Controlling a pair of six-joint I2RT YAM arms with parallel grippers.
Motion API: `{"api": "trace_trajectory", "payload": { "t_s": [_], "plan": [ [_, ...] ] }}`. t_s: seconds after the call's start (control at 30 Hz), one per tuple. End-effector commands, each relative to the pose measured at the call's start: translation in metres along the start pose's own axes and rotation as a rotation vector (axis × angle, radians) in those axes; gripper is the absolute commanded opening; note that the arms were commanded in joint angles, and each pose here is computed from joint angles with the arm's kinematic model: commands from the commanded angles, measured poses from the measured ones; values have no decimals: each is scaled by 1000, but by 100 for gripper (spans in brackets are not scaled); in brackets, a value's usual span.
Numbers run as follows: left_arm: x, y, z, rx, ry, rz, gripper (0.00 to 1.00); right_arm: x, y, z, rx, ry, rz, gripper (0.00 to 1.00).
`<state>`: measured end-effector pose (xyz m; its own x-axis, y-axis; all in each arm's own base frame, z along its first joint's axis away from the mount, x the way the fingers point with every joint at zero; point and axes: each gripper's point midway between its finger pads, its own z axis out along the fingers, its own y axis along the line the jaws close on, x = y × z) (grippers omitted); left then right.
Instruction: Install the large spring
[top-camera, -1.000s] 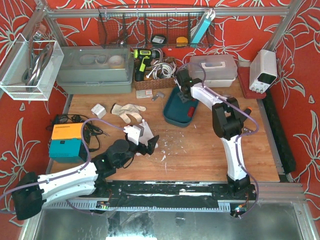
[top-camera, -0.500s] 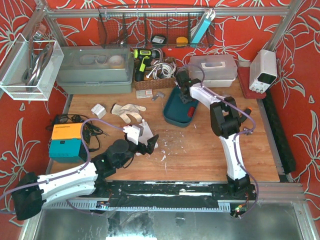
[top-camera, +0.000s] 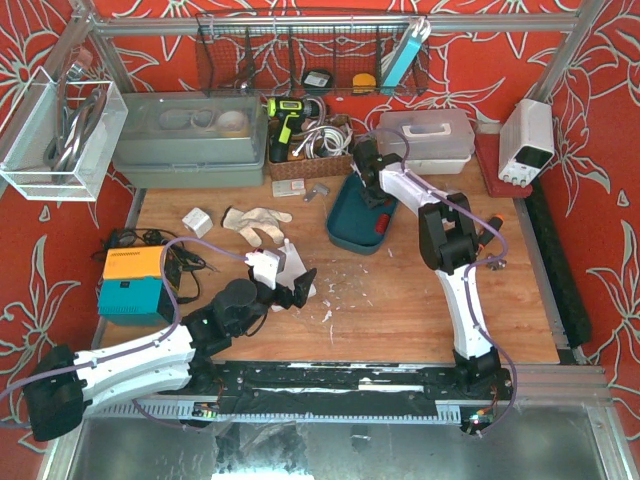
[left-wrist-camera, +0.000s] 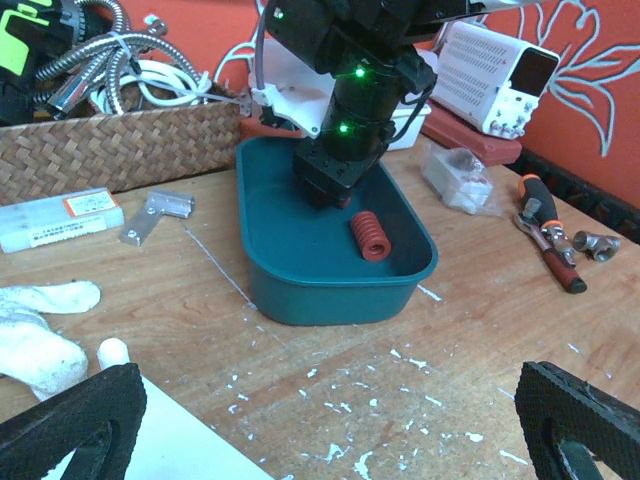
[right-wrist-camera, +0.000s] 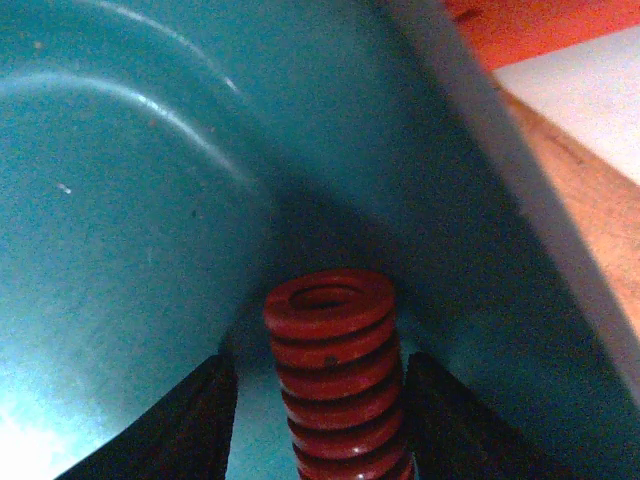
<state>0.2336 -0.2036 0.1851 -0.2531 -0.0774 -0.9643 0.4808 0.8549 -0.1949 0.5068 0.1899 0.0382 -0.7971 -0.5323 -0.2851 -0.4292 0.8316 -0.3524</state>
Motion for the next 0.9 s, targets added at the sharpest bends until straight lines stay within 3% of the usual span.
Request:
{"api": "trace_trajectory", "payload": {
  "t_s": [0.0,0.87],
  "plan": [
    [-8,0,-1,-4,-34,0,100,23,20,4,-102,97,-16,50],
    [-11,4,-4,-26,-44,0,100,32,14,25,-105,180,117,48]
  ]
}}
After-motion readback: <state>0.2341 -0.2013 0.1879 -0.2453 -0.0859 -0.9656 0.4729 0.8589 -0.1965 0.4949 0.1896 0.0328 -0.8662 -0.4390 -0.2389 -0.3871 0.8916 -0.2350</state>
